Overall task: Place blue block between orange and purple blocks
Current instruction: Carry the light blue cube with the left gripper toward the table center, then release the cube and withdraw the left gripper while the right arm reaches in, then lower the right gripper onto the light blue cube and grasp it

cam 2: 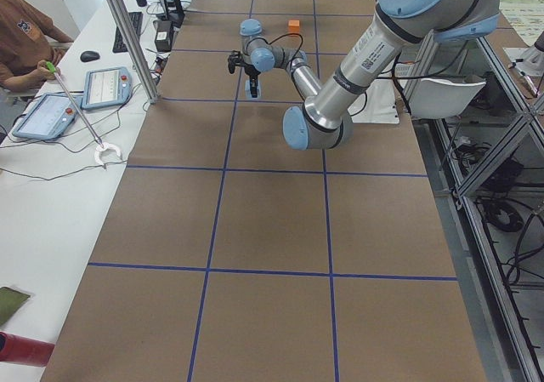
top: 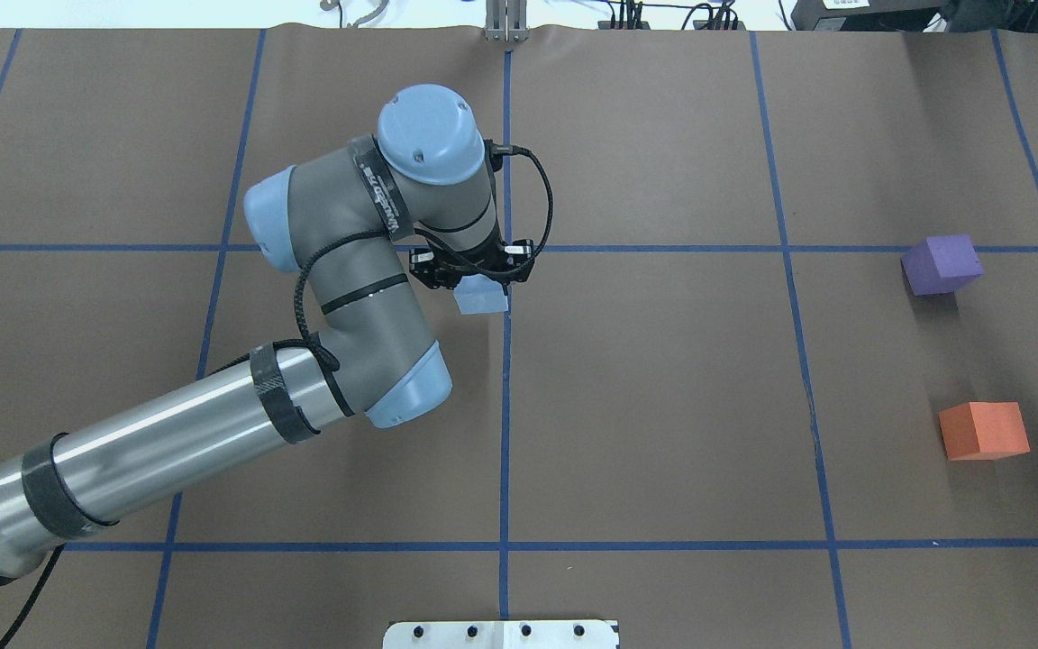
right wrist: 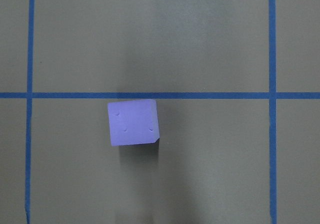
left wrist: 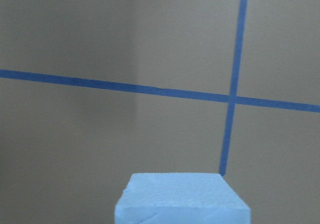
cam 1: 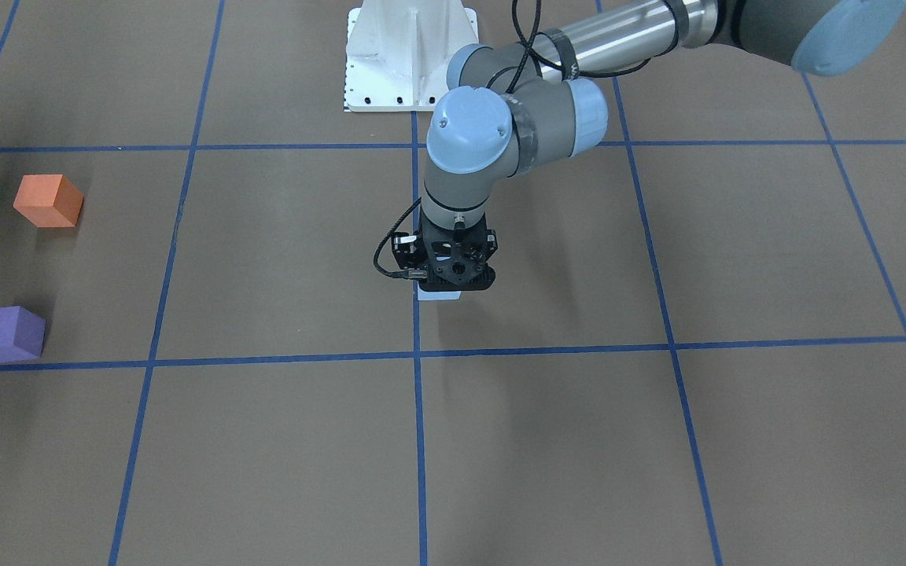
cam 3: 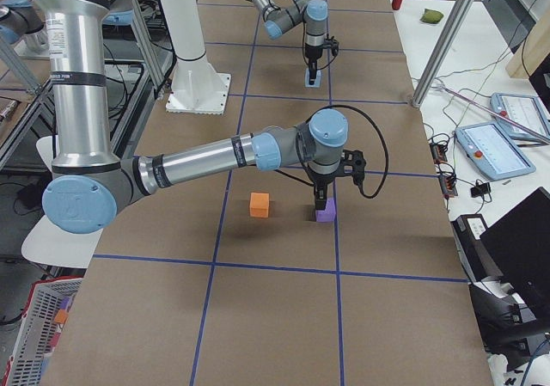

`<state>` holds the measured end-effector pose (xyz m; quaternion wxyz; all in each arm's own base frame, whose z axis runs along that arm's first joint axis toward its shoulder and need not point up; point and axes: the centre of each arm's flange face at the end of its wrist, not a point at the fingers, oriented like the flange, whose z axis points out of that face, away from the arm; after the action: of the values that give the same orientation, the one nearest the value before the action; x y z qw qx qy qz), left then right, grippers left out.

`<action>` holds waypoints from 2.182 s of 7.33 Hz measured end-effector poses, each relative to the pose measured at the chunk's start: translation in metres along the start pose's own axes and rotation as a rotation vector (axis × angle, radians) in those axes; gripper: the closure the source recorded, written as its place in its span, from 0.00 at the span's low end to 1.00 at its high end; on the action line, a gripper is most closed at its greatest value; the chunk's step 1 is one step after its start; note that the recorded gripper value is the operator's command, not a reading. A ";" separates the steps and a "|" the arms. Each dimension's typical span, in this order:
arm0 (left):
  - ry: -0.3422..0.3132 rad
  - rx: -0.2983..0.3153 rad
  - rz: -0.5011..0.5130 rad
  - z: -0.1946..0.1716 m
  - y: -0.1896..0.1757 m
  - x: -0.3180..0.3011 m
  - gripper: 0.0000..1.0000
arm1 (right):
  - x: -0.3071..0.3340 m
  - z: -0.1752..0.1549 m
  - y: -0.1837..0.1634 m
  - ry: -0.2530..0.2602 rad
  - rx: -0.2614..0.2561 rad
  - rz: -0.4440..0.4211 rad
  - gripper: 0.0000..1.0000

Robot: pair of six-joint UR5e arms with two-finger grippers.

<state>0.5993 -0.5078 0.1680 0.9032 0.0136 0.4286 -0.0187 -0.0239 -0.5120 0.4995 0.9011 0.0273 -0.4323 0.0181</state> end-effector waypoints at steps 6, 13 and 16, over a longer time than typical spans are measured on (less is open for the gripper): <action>0.022 -0.010 0.041 0.015 0.018 0.021 0.00 | -0.234 -0.071 -0.048 -0.037 -0.028 0.090 0.00; 0.040 -0.009 0.006 -0.149 -0.107 -0.207 0.00 | -0.556 0.018 0.024 0.047 -0.086 0.062 0.01; -0.069 -0.001 0.098 -0.190 -0.105 -0.347 0.00 | -0.616 0.146 0.033 0.076 -0.047 0.027 0.00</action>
<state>0.2284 -0.5970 0.3159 0.9172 0.0334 0.3961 0.0255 -0.5244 -0.4945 0.1108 0.9169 -0.0004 -0.3986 0.0212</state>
